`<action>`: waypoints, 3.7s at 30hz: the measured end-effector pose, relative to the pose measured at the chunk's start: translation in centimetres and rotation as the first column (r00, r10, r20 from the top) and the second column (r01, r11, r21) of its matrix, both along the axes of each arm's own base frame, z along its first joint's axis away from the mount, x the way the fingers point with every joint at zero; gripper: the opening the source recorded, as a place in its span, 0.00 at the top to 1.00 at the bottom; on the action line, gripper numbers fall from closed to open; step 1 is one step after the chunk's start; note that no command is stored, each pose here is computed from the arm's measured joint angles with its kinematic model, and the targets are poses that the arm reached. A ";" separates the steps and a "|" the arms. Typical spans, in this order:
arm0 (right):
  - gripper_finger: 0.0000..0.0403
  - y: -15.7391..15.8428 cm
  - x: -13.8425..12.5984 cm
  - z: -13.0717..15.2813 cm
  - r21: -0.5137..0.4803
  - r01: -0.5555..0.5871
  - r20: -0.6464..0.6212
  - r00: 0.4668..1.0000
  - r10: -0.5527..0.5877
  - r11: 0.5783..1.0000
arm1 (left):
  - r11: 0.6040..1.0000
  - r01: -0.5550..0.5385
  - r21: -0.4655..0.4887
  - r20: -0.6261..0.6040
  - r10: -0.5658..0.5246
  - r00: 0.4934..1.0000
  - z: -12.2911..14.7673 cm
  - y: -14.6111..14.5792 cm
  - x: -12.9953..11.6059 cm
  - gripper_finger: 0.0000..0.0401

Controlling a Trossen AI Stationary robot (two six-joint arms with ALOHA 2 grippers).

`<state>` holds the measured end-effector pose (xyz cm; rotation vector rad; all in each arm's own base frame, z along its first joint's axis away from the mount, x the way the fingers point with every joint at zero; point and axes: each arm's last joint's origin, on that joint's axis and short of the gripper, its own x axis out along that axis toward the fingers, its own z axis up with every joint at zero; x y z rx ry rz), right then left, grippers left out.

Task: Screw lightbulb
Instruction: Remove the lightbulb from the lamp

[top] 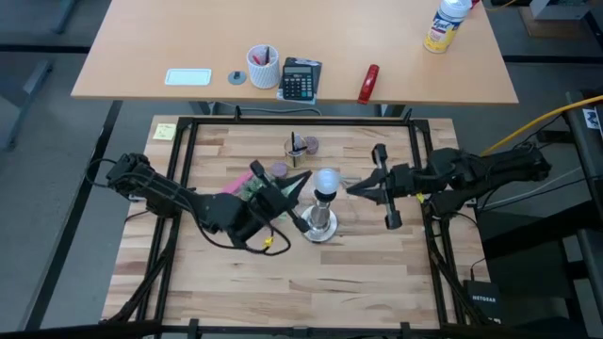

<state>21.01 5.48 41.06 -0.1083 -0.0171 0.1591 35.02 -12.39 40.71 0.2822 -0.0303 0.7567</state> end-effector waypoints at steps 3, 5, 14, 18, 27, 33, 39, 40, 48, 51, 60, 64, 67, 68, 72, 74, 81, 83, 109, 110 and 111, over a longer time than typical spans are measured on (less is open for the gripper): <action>0.96 0.1 0.5 -0.4 -0.004 0.017 -0.018 1.000 -0.017 1.000 | 1.000 -0.015 -0.013 -0.007 0.014 1.000 -0.3 0.6 0.3 1.00; 0.96 0.1 0.8 -0.5 -0.006 0.037 -0.023 0.999 -0.037 0.999 | 1.000 -0.018 -0.022 -0.006 0.018 1.000 -0.4 0.8 0.4 1.00; 0.96 0.1 1.4 -0.9 -0.014 0.090 -0.041 0.995 -0.090 0.996 | 0.998 0.031 -0.061 -0.017 -0.032 0.999 -1.1 0.7 0.7 1.00; 0.96 0.1 1.4 -0.9 -0.015 0.110 -0.042 0.993 -0.110 0.994 | 0.995 0.061 -0.077 -0.007 -0.062 0.998 -1.2 0.7 0.7 1.00; 0.96 0.0 1.4 -0.9 -0.016 0.136 -0.041 0.990 -0.136 0.991 | 0.993 0.082 -0.080 -0.008 -0.082 0.997 -1.3 0.0 0.5 1.00; 0.96 -0.2 1.4 -0.9 -0.016 0.172 -0.038 0.984 -0.173 0.985 | 0.988 0.129 -0.078 -0.006 -0.130 0.991 -1.3 -0.7 0.3 1.00; 0.96 -0.4 1.4 -0.9 -0.021 0.249 -0.041 0.967 -0.250 0.968 | 0.984 0.153 -0.087 0.001 -0.154 0.988 -1.4 -1.4 0.1 1.00; 0.96 -0.4 1.4 -0.9 -0.022 0.251 -0.042 0.967 -0.251 0.968 | 0.984 0.156 -0.091 0.005 -0.156 0.988 -1.4 -1.5 0.1 1.00; 0.96 -0.4 1.3 -1.6 -0.021 0.251 -0.107 0.962 -0.252 0.968 | 0.979 0.198 -0.053 -0.034 -0.200 0.979 -1.4 -3.4 -0.8 1.00; 0.96 -0.4 1.3 -2.0 -0.020 0.250 -0.148 0.957 -0.250 0.968 | 0.977 0.210 -0.027 -0.055 -0.211 0.976 -1.3 -4.0 -1.1 1.00; 0.96 -0.4 0.4 -1.8 0.013 0.159 -0.167 0.974 -0.155 0.987 | 0.964 0.222 -0.149 0.113 -0.206 0.972 0.0 -3.3 -1.7 1.00; 0.96 -0.6 -0.6 -1.0 0.027 0.158 -0.131 0.979 -0.154 0.987 | 0.967 0.223 -0.125 0.154 -0.203 0.967 3.2 -2.0 -4.5 1.00; 0.96 -0.9 -1.6 -0.4 0.040 0.172 -0.098 0.981 -0.167 0.984 | 0.971 0.214 -0.110 0.140 -0.198 0.970 5.3 -0.3 -6.9 1.00; 0.96 -1.0 -1.8 -0.3 0.044 0.173 -0.091 0.982 -0.168 0.984 | 0.971 0.209 -0.117 0.127 -0.194 0.973 5.7 0.4 -7.7 1.00; 0.96 -1.1 -2.2 0.1 0.053 0.171 -0.070 0.983 -0.168 0.984 | 0.937 0.294 -0.188 0.065 -0.286 0.956 5.9 3.7 -9.5 1.00; 0.96 -1.1 -2.1 0.1 0.057 0.167 -0.063 0.985 -0.163 0.984 | 0.898 0.354 -0.263 0.043 -0.356 0.934 5.3 5.3 -9.3 1.00; 0.96 -0.5 -0.3 -0.7 0.049 0.145 -0.087 0.986 -0.140 0.988 | 0.872 0.339 -0.353 -0.061 -0.383 0.922 2.2 7.6 -5.5 1.00; 0.96 -0.4 0.2 -0.9 0.053 0.146 -0.098 0.985 -0.141 0.988 | 0.881 0.324 -0.345 -0.089 -0.374 0.923 1.5 7.8 -4.6 1.00; 0.96 0.1 0.9 -0.8 0.098 0.045 -0.067 0.997 -0.038 0.994 | 0.873 0.372 -0.316 -0.052 -0.408 0.912 0.8 8.0 -2.3 1.00; 0.96 0.1 0.9 -0.8 0.096 0.046 -0.066 0.997 -0.040 0.994 | 0.872 0.372 -0.319 -0.061 -0.411 0.910 0.6 8.0 -2.2 1.00; 0.96 0.1 0.9 -0.8 0.094 0.049 -0.066 0.997 -0.042 0.994 | 0.872 0.369 -0.321 -0.071 -0.411 0.909 0.2 7.9 -1.8 1.00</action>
